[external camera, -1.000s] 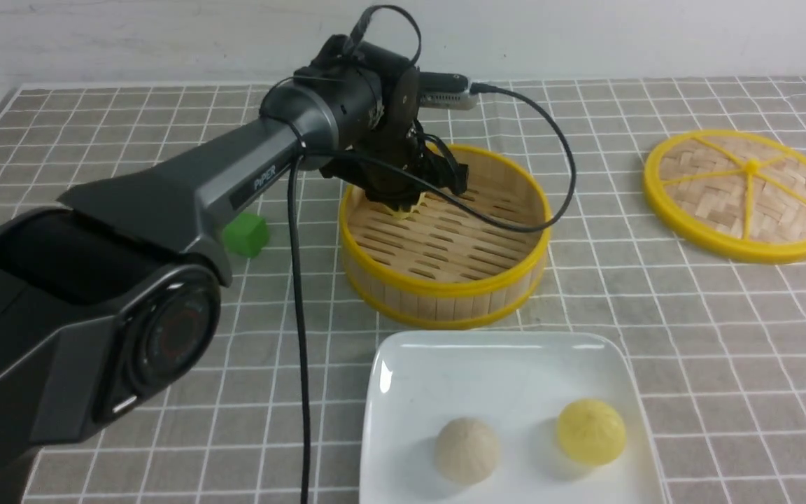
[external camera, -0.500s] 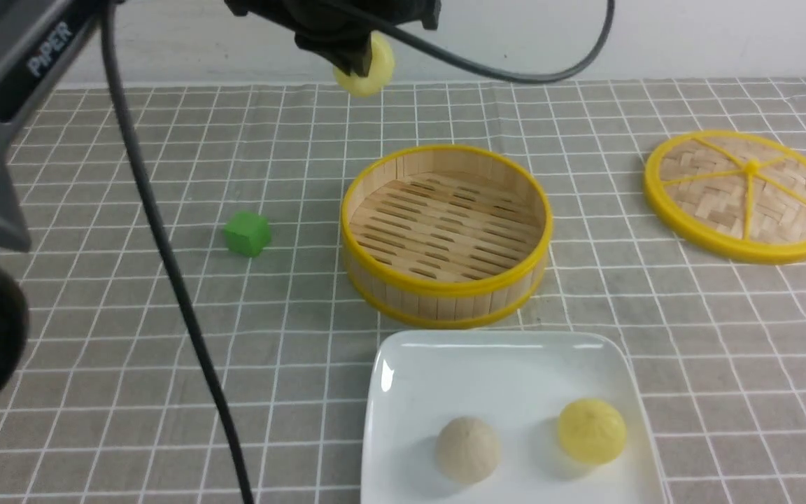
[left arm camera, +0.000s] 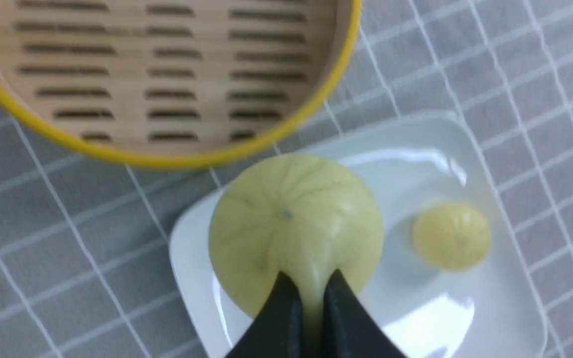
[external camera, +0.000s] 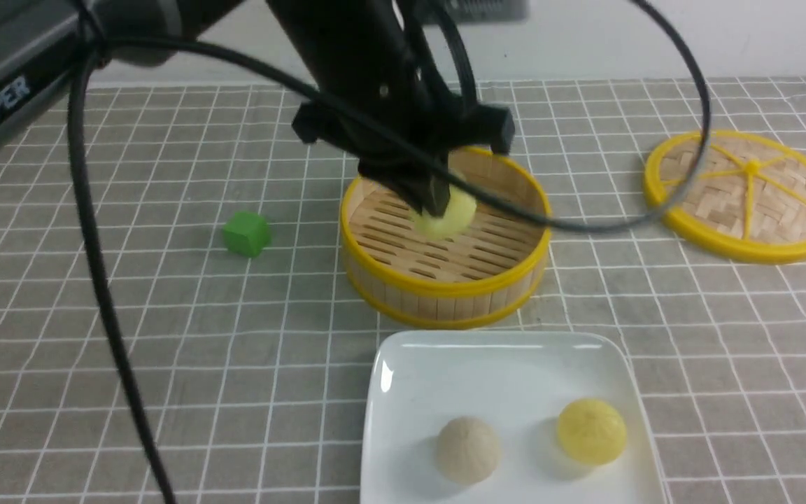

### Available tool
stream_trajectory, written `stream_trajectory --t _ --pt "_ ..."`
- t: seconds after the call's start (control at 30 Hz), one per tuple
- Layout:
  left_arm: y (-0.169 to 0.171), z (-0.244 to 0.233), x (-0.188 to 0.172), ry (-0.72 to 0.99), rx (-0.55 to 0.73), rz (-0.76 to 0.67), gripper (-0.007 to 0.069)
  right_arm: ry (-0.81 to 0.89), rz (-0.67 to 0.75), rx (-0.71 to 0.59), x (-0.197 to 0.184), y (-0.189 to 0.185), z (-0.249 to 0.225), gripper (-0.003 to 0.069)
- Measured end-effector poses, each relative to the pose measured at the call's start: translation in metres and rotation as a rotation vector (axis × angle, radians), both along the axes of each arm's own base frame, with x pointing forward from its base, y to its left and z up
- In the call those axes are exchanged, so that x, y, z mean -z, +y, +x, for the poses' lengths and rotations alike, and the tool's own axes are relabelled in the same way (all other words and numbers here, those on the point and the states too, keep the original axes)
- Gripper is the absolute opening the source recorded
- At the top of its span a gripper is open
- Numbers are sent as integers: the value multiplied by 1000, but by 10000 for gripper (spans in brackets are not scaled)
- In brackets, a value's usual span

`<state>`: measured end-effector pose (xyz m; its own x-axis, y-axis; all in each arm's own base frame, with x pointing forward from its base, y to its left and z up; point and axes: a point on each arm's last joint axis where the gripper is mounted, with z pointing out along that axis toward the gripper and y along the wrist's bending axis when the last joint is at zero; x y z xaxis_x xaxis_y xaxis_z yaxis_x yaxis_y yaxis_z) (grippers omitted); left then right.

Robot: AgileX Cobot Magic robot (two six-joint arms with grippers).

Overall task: Put the steamed buns into the plate on the grey tablecloth.
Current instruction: 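Carry the bun from the bamboo steamer to the plate with the left gripper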

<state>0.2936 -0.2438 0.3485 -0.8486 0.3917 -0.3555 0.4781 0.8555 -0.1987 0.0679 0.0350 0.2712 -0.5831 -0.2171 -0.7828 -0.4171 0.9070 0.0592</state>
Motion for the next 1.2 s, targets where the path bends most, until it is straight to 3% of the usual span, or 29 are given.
stream_trajectory --t 0.13,0.3,0.63,0.93,1.2 --pt "-8 -43 33 91 91 108 21 0 1 1 0 0 0 201" --pt "-15 -67 77 159 104 196 22 1 1 1 0 0 0 206" --pt "-20 -44 87 -95 -79 129 27 4 2 1 0 0 0 216" --pt "-33 -29 134 -59 -95 199 31 5 1 1 0 0 0 228" --pt "-37 -26 142 -62 -91 188 68 7 1 1 0 0 0 237"
